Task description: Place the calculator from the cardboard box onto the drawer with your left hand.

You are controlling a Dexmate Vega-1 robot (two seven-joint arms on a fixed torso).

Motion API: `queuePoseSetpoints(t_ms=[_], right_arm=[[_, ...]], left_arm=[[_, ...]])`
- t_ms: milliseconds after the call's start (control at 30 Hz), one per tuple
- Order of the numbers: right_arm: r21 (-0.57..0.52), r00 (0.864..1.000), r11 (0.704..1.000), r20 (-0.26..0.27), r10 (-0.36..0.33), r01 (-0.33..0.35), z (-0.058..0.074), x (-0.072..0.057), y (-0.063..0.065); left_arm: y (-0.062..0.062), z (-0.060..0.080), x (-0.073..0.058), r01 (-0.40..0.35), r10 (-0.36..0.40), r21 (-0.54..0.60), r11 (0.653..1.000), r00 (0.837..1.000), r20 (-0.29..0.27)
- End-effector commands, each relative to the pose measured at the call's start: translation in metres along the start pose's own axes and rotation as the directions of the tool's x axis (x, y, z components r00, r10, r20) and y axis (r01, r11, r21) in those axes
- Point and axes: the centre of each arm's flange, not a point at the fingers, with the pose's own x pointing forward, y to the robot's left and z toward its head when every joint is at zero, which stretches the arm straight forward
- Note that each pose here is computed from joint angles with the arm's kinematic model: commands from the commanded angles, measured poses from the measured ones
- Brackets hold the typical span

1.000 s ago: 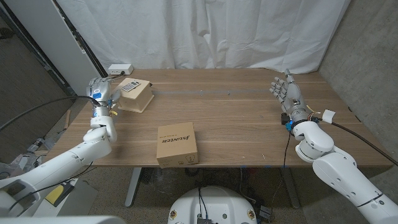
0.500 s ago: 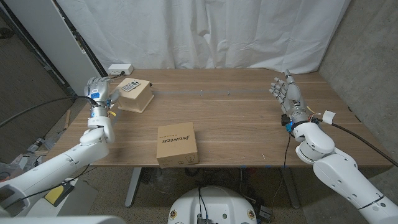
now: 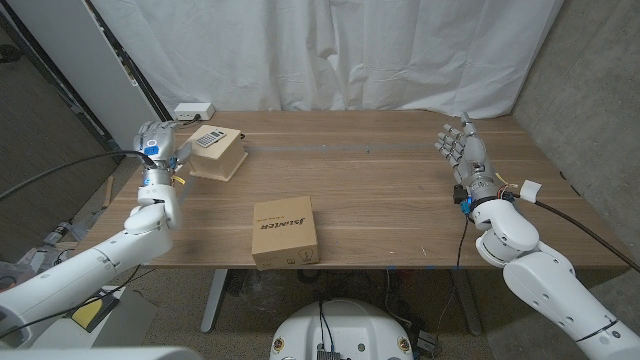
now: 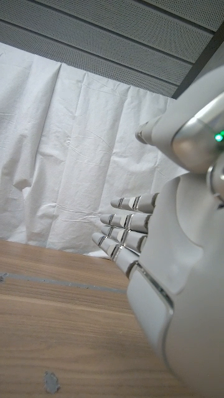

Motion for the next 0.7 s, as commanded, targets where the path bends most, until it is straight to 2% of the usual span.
queuePoseSetpoints(t_ms=[33, 233, 400, 533, 700], right_arm=[[0.010, 1.000, 1.000, 0.020, -0.002, 0.002, -0.004, -0.002, 0.002], [0.010, 0.999, 1.000, 0.034, -0.014, 0.013, -0.002, -0.003, 0.001], [0.013, 0.999, 1.000, 0.038, -0.020, 0.020, -0.001, -0.003, 0.000], [0.012, 0.999, 1.000, 0.043, -0.022, 0.022, 0.000, -0.002, 0.000], [0.008, 0.999, 1.000, 0.049, -0.021, 0.021, 0.001, -0.001, 0.001]], left_arm=[[0.017, 0.005, 0.008, 0.039, -0.039, -0.034, 0.999, 0.999, -0.008], [0.027, 0.013, 0.013, 0.041, -0.041, -0.053, 0.998, 0.999, 0.001], [0.031, 0.014, 0.019, 0.084, -0.086, -0.121, 0.989, 0.996, -0.010], [0.034, 0.016, 0.022, 0.093, -0.094, -0.167, 0.982, 0.996, 0.001], [0.040, 0.017, 0.025, 0.124, -0.128, -0.255, 0.959, 0.992, 0.002]])
